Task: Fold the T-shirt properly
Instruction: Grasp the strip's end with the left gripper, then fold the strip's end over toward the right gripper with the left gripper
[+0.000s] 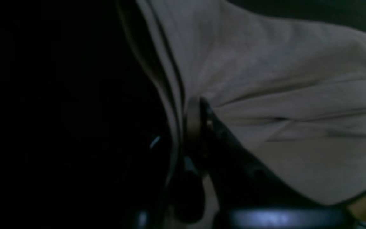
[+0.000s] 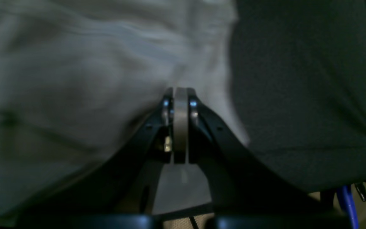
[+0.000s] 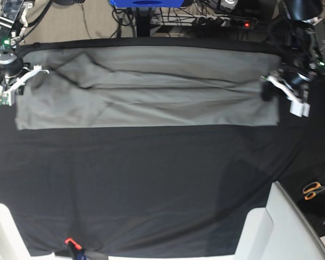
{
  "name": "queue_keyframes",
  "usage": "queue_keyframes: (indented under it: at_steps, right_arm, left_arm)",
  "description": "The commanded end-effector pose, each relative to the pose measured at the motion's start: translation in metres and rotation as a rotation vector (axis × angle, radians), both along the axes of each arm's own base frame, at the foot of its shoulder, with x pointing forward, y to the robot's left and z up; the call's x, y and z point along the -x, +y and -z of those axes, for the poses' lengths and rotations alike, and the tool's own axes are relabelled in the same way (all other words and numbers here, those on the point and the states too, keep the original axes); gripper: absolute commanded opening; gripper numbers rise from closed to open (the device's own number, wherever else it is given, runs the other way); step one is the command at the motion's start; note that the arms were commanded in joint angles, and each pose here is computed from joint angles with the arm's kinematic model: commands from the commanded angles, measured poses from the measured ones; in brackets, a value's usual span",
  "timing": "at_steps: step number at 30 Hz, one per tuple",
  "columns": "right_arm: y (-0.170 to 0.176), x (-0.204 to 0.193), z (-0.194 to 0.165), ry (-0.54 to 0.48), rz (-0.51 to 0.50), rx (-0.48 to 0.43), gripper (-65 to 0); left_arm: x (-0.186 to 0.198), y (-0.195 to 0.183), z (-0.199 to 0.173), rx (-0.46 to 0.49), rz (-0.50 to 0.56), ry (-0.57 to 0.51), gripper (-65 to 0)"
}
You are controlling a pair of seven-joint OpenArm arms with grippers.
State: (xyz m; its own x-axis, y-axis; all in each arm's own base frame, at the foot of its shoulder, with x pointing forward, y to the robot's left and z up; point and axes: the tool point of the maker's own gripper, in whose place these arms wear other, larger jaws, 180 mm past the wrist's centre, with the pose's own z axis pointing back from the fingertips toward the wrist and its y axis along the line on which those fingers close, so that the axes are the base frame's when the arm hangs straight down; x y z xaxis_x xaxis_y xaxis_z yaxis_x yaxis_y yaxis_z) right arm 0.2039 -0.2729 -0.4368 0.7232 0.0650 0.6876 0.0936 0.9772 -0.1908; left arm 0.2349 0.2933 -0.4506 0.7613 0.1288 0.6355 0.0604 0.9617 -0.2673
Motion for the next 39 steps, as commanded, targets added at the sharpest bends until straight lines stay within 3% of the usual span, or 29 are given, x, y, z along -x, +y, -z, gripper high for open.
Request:
queue_keyframes:
  at_steps: [1, 4, 8, 13, 18, 29, 39]
  right_arm:
    - [-0.004, -0.009, -0.012, -0.048, -0.002, 0.014, -64.8]
    - [-0.004, -0.009, -0.012, -0.048, -0.002, 0.014, -64.8]
    - [-0.004, -0.009, -0.012, -0.048, -0.002, 0.014, -64.8]
    - [-0.004, -0.010, -0.012, -0.051, -0.002, 0.014, -64.8]
    - [-0.004, -0.011, -0.013, -0.053, -0.002, 0.014, -64.8]
    - [-0.004, -0.011, -0.013, -0.053, -0.002, 0.014, -64.8]
    - [-0.004, -0.011, -0.012, -0.052, -0.002, 0.013, -64.8]
  left_arm:
    - [-0.013, 0.009, -0.019, -0.026, 0.004, -0.060, -65.0]
    - [-0.006, 0.017, -0.025, -0.115, 0.053, -0.045, -65.0]
    - [0.006, 0.018, -0.028, -0.302, 0.089, -0.004, -65.0]
    - [0.021, -0.030, -0.020, -0.474, 0.169, 0.039, -65.0]
    - [0.028, -0.094, -0.006, -0.502, 0.254, 0.052, -65.0]
    - [0.024, -0.199, 0.001, -0.419, 0.394, 0.014, -65.0]
    - [-0.007, -0.234, -0.012, -0.385, 0.428, -0.020, -65.0]
